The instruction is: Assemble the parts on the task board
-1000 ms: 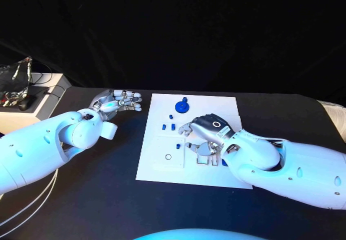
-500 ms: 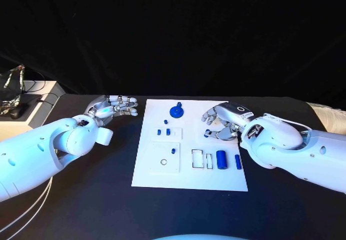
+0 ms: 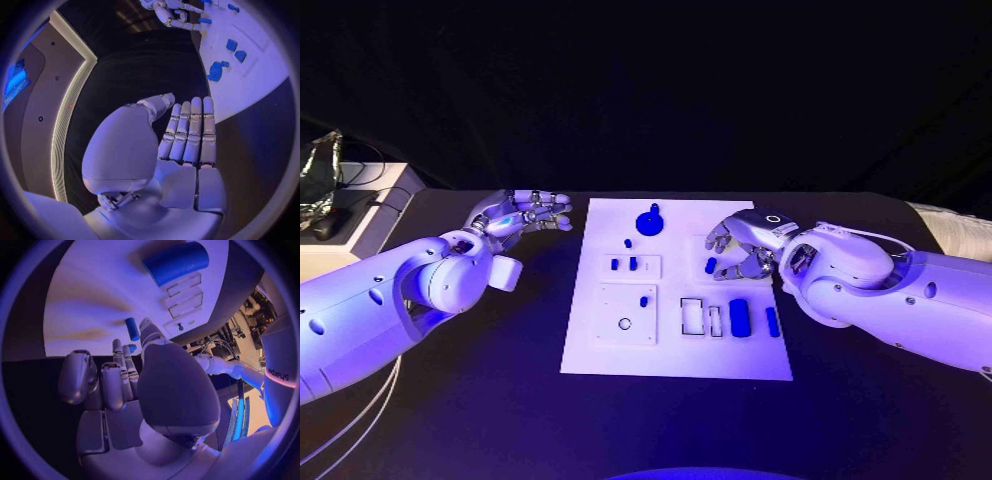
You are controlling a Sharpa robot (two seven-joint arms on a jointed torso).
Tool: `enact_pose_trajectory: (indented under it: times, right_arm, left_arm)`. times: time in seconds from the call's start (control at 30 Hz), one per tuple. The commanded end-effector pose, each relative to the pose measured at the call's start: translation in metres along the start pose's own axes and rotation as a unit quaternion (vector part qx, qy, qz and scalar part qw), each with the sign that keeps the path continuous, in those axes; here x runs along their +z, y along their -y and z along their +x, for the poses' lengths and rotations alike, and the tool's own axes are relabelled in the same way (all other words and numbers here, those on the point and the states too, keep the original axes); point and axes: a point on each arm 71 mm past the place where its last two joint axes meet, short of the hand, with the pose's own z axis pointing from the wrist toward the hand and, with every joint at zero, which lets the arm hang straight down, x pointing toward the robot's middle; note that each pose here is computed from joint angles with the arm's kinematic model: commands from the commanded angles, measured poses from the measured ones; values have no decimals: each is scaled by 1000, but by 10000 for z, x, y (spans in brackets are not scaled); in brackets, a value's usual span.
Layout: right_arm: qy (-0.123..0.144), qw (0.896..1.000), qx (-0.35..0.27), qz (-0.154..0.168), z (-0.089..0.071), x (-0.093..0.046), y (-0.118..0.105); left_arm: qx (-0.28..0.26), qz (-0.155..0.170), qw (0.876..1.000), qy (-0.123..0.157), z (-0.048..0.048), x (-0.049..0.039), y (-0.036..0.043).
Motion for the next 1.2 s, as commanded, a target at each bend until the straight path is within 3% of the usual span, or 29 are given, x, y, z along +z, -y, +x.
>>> enact_pose_trajectory:
  times: [0.03, 0.93, 1.2]
  right_arm:
    - [-21, 999, -25, -7, 43, 19, -14]
    - [-19, 1000, -14, -20, 69, 51, -154]
    - [-3, 1000, -13, -14, 50, 52, -150]
  left_arm:
    - [-6, 8, 1000, -7, 19, 1, 16]
    - [-5, 1, 1000, -5, -5, -3, 3]
    - [-5, -1, 1000, -5, -9, -3, 0]
